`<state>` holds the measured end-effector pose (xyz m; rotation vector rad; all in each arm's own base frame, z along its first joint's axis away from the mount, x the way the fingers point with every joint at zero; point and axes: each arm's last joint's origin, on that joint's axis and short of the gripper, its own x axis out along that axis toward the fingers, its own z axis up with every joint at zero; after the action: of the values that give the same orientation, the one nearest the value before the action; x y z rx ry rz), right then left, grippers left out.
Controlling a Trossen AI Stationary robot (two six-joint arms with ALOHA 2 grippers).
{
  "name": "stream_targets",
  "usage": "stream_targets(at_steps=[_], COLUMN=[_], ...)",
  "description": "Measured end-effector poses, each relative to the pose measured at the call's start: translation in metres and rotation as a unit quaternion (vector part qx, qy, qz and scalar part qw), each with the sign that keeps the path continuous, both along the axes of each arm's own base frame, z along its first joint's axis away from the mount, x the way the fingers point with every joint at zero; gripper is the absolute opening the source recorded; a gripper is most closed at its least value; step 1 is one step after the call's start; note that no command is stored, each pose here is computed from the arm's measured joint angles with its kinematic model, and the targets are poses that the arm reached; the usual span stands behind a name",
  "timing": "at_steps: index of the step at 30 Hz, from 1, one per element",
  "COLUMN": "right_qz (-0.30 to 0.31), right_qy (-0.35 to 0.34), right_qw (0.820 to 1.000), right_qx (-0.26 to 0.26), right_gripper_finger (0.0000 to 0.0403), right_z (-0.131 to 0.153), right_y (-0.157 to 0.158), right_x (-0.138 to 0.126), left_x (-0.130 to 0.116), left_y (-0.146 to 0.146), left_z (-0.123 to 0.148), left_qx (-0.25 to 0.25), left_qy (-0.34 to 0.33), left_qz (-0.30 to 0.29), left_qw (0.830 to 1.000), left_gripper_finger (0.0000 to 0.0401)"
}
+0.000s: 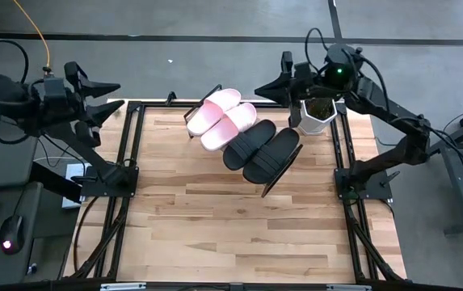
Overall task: Pick and place slides into the shelf
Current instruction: Return to Home Position
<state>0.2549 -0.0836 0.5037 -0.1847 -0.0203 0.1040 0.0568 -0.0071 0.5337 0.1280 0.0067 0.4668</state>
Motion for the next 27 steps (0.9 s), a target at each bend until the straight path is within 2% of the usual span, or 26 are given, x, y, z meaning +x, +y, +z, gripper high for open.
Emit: stream_targets(at_steps=[5,8,12,17,22,27], right_qz=[-0.002,-0.003,-0.003,-0.002,0.000,0.018], right_qy=[-0.001,-0.003,-0.005,-0.009,-0.011,-0.025], right_qw=[1.000,1.000,1.000,1.000,0.999,0.998], right_qx=[0.008,0.011,0.011,0.021,0.043,0.055], right_gripper_finger=[0.0000,0.0000,0.0000,0.0000,0.0000,0.0000], right_z=[0.001,0.001,0.002,0.003,0.005,0.009], right_y=[-0.001,-0.001,-0.001,-0.001,0.000,0.001], right_x=[-0.002,-0.002,-0.002,-0.003,-0.004,-0.006], left_x=[0.001,0.004,0.012,0.022,0.029,0.043], left_y=[-0.001,-0.003,-0.008,-0.015,-0.019,-0.015], left_z=[0.007,0.006,0.007,0.009,0.016,0.015], left_qx=[0.012,0.012,0.016,0.021,0.018,0.012], left_qy=[-0.016,-0.013,-0.010,-0.015,-0.040,-0.043], left_qz=[-0.002,-0.003,-0.004,-0.016,-0.020,0.001], left_qw=[1.000,1.000,1.000,1.000,0.999,0.999], left_gripper_finger=[0.0178,0.0160,0.0106,0.0014,0.0022,0.0003])
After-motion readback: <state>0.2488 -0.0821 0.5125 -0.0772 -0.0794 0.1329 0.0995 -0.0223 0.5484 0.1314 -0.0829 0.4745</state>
